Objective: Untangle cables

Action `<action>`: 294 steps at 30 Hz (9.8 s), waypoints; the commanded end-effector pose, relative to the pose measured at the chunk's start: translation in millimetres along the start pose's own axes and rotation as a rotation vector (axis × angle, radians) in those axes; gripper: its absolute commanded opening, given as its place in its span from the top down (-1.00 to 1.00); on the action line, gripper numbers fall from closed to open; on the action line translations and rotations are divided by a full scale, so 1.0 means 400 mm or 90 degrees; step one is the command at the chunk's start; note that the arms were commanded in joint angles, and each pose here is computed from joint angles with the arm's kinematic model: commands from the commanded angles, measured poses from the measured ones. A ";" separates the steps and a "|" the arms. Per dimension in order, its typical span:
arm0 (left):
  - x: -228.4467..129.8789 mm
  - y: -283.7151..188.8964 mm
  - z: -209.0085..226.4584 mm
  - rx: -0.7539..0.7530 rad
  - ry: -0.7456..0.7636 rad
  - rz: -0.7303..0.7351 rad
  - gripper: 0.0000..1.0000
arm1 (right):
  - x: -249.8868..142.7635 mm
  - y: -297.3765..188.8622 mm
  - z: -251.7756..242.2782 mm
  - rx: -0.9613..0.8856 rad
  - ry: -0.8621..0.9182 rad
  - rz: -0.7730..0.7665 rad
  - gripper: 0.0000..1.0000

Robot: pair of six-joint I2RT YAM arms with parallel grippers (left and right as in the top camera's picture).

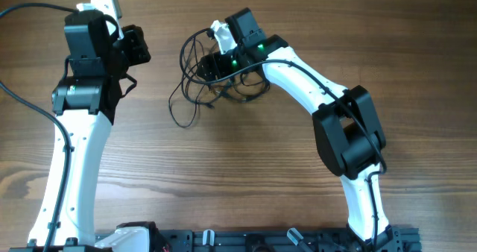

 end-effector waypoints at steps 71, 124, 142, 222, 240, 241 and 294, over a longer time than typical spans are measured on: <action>-0.112 0.057 -0.104 -0.147 0.017 0.164 0.27 | 0.143 -0.974 0.239 -0.377 0.029 -0.214 0.91; -0.124 0.059 -0.099 -0.123 0.039 0.172 0.27 | 0.142 -0.731 -0.055 -0.482 0.148 -0.014 0.91; -0.215 0.134 -0.177 -0.298 0.093 0.284 0.04 | 0.156 -0.709 -0.033 -0.368 0.126 -0.027 0.91; -0.289 0.371 -0.194 -0.268 0.183 0.208 0.92 | 0.163 -0.732 -0.002 -0.333 0.134 -0.055 0.92; -0.041 0.191 0.070 -0.074 0.086 0.076 0.92 | 0.104 -0.749 -0.194 -0.498 0.250 -0.006 0.91; -0.030 0.178 0.078 -0.070 0.083 0.066 0.92 | 0.095 -0.745 -0.217 -0.502 0.261 0.001 0.91; -0.094 0.055 -0.201 -0.317 0.171 0.099 0.87 | 0.023 -0.565 -0.323 -0.336 0.244 0.060 0.91</action>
Point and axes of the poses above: each gripper's point midway between its finger pads, its own y axis out along the fingers, its own z axis along the line the jaws close on, x = y × z, the point moved 8 cm from there along -y, back along the fingers, and after that the axes turned 6 degrees about -y, right-handed, at the moved point
